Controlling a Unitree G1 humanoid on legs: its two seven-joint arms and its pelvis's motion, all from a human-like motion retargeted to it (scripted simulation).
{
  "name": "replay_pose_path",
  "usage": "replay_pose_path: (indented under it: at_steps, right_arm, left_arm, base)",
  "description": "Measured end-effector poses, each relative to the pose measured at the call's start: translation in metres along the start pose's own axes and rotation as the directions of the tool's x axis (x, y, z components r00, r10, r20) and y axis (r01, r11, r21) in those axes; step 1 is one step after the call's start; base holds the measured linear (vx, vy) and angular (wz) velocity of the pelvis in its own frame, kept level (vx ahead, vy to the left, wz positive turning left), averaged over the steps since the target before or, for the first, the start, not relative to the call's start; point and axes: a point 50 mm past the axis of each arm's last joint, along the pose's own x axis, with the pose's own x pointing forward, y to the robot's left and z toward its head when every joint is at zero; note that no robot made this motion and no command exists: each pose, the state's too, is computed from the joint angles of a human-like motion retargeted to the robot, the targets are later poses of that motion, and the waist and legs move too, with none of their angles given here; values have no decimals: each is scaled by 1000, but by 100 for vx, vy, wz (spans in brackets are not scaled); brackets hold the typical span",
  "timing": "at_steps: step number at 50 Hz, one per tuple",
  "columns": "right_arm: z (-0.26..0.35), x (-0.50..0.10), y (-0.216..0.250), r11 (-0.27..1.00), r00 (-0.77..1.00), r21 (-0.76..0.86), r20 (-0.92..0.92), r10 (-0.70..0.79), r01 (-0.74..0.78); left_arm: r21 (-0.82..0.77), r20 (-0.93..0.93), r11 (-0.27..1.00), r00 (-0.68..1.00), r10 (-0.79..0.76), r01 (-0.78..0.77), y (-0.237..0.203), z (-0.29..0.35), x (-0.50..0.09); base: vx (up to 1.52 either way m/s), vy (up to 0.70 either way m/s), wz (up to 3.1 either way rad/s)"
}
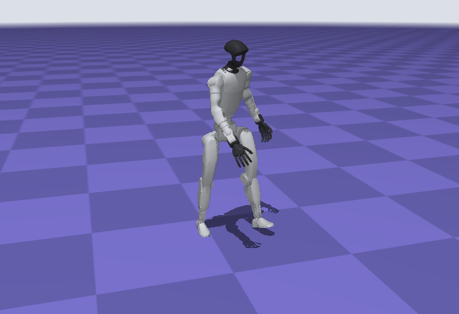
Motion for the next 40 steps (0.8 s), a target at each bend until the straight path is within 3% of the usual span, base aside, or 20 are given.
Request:
replay_pose_path:
  at_steps: [5, 10, 14, 17, 23, 31, 35, 40]
  right_arm:
    - [-8, -19, 45, 989, 989, -10, 26, 147, -147]
    - [-39, -50, 83, 967, 967, -1, -14, 255, -255]
    - [-71, -76, 102, 954, 949, 16, -93, 300, -300]
    - [-95, -94, 109, 952, 936, 31, -172, 306, -305]
    - [-133, -116, 109, 952, 899, 65, -314, 304, -299]
    - [-152, -127, 103, 943, 860, 98, -387, 332, -319]
    - [-153, -122, 96, 946, 860, 102, -395, 323, -309]
    - [-159, -110, 77, 959, 859, 56, -432, 276, -279]
  left_arm:
    - [69, -92, 985, 982, 165, -159, 40, -5, 0]
    - [248, -190, 909, 904, 384, -334, 74, 2, 2]
    - [368, -179, 832, 846, 502, -415, 80, 29, 11]
    - [372, -94, 809, 849, 521, -456, 68, 62, 27]
    - [282, 230, 881, 918, 322, -379, 2, 153, 61]
    - [424, 590, 872, 805, -60, -246, -86, 255, 49]
    - [434, 663, 876, 733, -152, -210, -104, 268, 36]
    - [408, 605, 903, 781, -157, -134, -91, 222, 37]
  base:
    - [34, 15, -67]
    - [31, 21, -19]
    - [25, 13, 23]
    - [19, 9, 42]
    - [16, 2, 56]
    - [20, -13, 44]
    - [25, -26, 34]
    - [30, -23, 39]
